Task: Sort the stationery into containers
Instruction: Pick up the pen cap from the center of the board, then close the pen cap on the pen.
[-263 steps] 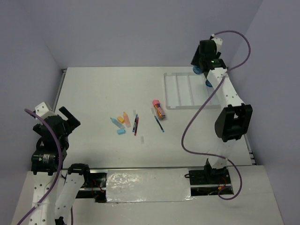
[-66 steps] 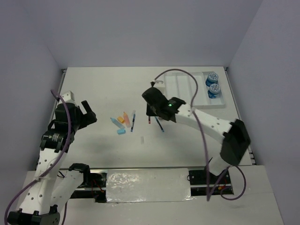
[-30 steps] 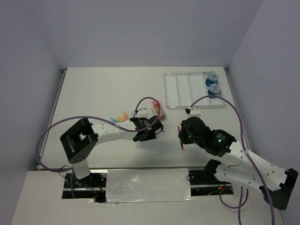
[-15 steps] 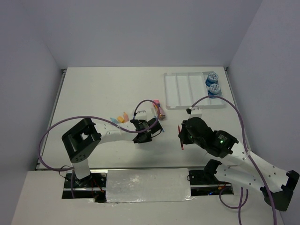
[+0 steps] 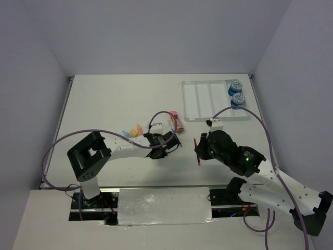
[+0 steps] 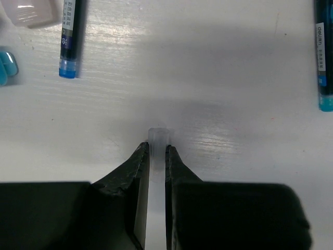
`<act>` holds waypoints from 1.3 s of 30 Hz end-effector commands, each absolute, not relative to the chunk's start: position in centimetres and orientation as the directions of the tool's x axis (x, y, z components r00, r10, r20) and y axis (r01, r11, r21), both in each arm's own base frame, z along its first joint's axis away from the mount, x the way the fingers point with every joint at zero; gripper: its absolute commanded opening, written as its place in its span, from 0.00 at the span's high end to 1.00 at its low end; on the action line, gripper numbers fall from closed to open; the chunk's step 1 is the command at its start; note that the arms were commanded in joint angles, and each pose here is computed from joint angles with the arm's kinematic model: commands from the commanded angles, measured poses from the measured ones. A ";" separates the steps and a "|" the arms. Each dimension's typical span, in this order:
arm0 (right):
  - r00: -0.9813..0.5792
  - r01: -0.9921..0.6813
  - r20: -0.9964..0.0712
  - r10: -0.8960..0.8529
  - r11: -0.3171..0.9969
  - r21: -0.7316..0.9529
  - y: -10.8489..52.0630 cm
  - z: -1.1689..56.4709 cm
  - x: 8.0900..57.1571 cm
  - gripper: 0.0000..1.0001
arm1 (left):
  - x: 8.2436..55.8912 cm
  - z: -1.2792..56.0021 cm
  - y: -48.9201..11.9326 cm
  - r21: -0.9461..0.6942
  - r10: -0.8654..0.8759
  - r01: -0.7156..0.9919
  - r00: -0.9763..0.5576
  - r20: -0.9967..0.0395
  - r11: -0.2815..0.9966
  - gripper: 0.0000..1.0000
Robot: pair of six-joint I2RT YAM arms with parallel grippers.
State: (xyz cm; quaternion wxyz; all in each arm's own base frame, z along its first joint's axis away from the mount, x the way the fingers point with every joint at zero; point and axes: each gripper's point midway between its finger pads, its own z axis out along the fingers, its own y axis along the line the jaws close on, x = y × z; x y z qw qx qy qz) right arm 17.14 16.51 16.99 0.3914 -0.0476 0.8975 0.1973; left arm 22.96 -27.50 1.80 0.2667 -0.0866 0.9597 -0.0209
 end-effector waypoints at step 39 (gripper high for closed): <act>-0.541 -0.691 -0.744 0.392 0.297 0.659 27.4 30.3 12.0 1.00 | 20.6 38.9 -30.8 -0.685 -0.598 0.606 -0.391 -0.699 0.405 1.00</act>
